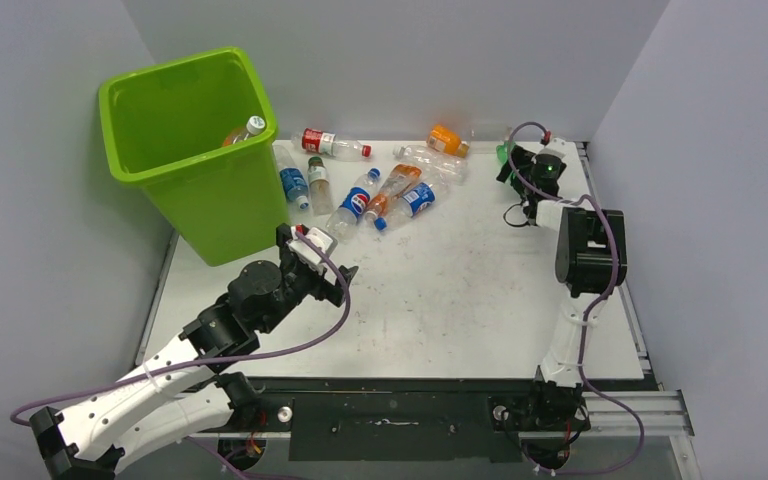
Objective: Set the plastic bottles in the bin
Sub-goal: Pick up the plastic bottle from the corner of the board.
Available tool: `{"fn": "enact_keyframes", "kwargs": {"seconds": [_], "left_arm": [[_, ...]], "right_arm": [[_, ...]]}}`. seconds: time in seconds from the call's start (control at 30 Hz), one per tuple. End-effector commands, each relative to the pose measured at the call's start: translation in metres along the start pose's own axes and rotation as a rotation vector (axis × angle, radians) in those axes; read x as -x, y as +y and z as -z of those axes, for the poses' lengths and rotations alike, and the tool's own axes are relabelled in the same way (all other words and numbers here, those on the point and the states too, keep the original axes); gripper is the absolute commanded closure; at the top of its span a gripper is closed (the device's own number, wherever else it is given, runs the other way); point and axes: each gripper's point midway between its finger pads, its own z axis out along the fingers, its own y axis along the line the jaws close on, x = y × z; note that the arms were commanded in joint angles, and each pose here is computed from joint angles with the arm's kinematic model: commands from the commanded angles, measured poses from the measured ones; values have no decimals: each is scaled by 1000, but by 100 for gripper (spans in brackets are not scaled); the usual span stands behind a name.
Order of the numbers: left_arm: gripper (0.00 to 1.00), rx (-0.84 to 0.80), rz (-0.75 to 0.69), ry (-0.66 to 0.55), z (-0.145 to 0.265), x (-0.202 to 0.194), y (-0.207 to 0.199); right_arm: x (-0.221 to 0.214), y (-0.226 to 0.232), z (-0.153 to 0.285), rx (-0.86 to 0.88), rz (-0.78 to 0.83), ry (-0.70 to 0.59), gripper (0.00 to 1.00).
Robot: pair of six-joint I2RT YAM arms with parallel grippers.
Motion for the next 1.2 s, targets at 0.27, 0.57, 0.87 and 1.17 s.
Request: {"fn": "enact_keyframes", "kwargs": {"seconds": [0.27, 0.57, 0.87, 1.17], "left_arm": [[4, 18, -18, -26, -1, 12, 3], [4, 10, -12, -37, 1, 14, 2], [4, 7, -7, -43, 2, 17, 2], [4, 11, 8, -68, 7, 24, 4]], "right_arm": [[-16, 10, -42, 47, 113, 83, 10], [-49, 8, -41, 12, 172, 152, 6], [-41, 7, -31, -4, 169, 120, 59], [-25, 42, 29, 60, 119, 52, 92]]}}
